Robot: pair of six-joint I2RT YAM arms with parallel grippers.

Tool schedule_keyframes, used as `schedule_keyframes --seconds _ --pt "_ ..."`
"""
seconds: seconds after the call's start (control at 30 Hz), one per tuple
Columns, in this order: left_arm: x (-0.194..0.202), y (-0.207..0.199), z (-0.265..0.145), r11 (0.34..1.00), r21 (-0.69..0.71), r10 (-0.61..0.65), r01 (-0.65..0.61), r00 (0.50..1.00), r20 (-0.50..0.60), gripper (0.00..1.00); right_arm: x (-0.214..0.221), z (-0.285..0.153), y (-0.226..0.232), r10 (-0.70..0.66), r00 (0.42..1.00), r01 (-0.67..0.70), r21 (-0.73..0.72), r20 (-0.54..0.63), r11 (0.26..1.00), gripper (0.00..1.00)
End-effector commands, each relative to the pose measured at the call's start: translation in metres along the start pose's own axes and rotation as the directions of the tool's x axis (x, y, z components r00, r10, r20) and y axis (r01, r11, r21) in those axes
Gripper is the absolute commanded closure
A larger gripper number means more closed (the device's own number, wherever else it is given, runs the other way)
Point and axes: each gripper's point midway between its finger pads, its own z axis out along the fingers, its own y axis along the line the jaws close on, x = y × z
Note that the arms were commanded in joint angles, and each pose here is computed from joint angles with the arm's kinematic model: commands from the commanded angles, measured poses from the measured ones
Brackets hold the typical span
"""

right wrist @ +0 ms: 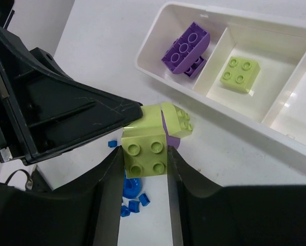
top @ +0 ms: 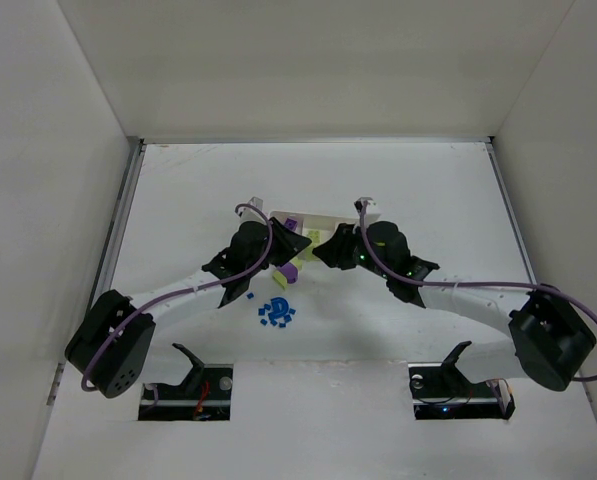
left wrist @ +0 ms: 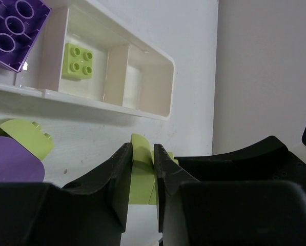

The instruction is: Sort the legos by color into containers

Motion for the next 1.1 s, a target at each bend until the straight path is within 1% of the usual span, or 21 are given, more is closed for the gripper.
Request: schedule_keyframes --seconds 0.0,0.07,0.2,0.5,0.67,0.87,0.97,1.03,1.07 --pt "-0.005 -0.011 -0.006 0.999 0.044 0.01 -0.01 1.0 0.014 0.96 -0.013 0.002 0.009 0.003 0.999 -0.001 -0.033 0.034 0.999 0.67" --pt "-0.007 -0.009 -0.007 0.999 0.043 0.007 -0.008 1.0 0.02 0.96 -0.018 -0.002 0.01 0.012 0.999 -0.01 -0.045 0.05 0.999 0.69" --pt "-0.013 -0.002 -0.009 0.999 0.033 0.004 -0.005 0.999 0.034 0.96 -0.034 -0.014 0.013 0.044 0.995 -0.036 -0.092 0.085 0.995 0.69" --pt "-0.016 -0.002 -0.01 0.999 0.034 0.001 -0.003 0.999 0.042 0.96 -0.048 -0.02 0.006 0.112 0.988 -0.097 -0.127 0.11 0.987 0.69" --pt "-0.027 -0.007 -0.017 0.999 0.05 0.002 -0.006 0.998 0.068 0.96 -0.057 -0.012 -0.007 0.094 0.987 -0.086 -0.065 0.13 0.994 0.69" --pt "-0.041 -0.011 -0.028 0.998 0.053 0.036 -0.042 0.992 0.12 0.95 -0.061 0.021 -0.037 0.045 0.991 -0.058 0.097 0.128 0.994 0.68" --pt "-0.044 -0.011 -0.029 0.997 0.045 0.051 -0.058 0.99 0.135 0.95 -0.059 0.037 -0.045 0.05 0.993 -0.063 0.127 0.108 0.99 0.67" --pt "-0.047 -0.012 -0.028 0.997 0.042 0.058 -0.065 0.988 0.143 0.95 -0.061 0.043 -0.046 0.053 0.993 -0.067 0.136 0.11 0.988 0.64" --pt "-0.048 -0.012 -0.027 0.997 0.038 0.064 -0.071 0.987 0.149 0.95 -0.063 0.046 -0.048 0.051 0.992 -0.068 0.145 0.119 0.987 0.6"
